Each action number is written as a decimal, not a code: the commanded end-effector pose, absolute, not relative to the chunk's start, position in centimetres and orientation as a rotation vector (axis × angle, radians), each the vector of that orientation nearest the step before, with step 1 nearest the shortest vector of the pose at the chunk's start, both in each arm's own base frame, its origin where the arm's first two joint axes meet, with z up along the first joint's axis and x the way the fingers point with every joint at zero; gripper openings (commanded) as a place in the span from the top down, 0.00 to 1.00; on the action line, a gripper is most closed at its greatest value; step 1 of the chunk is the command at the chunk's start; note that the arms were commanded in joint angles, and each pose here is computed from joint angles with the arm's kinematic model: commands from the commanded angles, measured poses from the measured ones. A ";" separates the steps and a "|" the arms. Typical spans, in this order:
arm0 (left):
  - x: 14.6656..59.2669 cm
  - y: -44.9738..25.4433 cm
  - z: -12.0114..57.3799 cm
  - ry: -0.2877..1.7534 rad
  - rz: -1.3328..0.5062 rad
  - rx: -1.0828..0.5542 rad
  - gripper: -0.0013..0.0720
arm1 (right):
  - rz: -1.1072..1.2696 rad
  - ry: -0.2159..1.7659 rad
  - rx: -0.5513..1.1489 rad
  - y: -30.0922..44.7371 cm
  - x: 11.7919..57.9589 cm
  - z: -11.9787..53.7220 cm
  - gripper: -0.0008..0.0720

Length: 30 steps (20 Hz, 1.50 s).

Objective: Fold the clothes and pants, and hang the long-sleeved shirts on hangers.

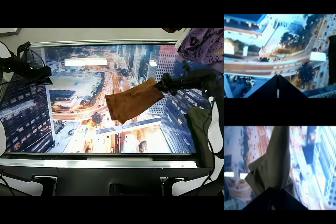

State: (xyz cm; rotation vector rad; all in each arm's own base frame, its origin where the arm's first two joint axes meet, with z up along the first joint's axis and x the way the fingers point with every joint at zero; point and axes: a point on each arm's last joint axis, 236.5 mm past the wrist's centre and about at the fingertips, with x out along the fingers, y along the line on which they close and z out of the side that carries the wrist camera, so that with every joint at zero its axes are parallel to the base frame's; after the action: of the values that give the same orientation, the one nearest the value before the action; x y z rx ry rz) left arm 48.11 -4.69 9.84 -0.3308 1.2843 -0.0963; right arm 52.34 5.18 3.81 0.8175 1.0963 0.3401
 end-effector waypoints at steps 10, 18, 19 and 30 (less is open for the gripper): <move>48.0 -4.8 9.8 1.290 -0.096 -0.332 0.96 | -0.233 0.690 0.952 -17.3 54.0 17.2 0.95; 48.0 -5.0 9.8 1.290 -0.103 -0.337 0.96 | -0.638 0.611 1.005 -24.4 46.9 19.8 0.95; 48.0 -5.1 9.8 1.290 -0.107 -0.339 0.96 | -0.679 0.612 1.008 -24.8 46.0 20.0 0.95; 47.9 -6.3 10.2 1.290 -0.155 -0.370 0.96 | -1.175 0.828 0.878 -28.0 33.6 18.0 0.95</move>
State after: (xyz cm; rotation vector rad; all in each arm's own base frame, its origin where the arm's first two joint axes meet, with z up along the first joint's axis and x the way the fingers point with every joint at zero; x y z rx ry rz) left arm 47.96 -5.74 10.09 -0.3566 1.2890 -0.1352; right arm 37.82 -27.04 18.61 0.9262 0.7519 -1.0040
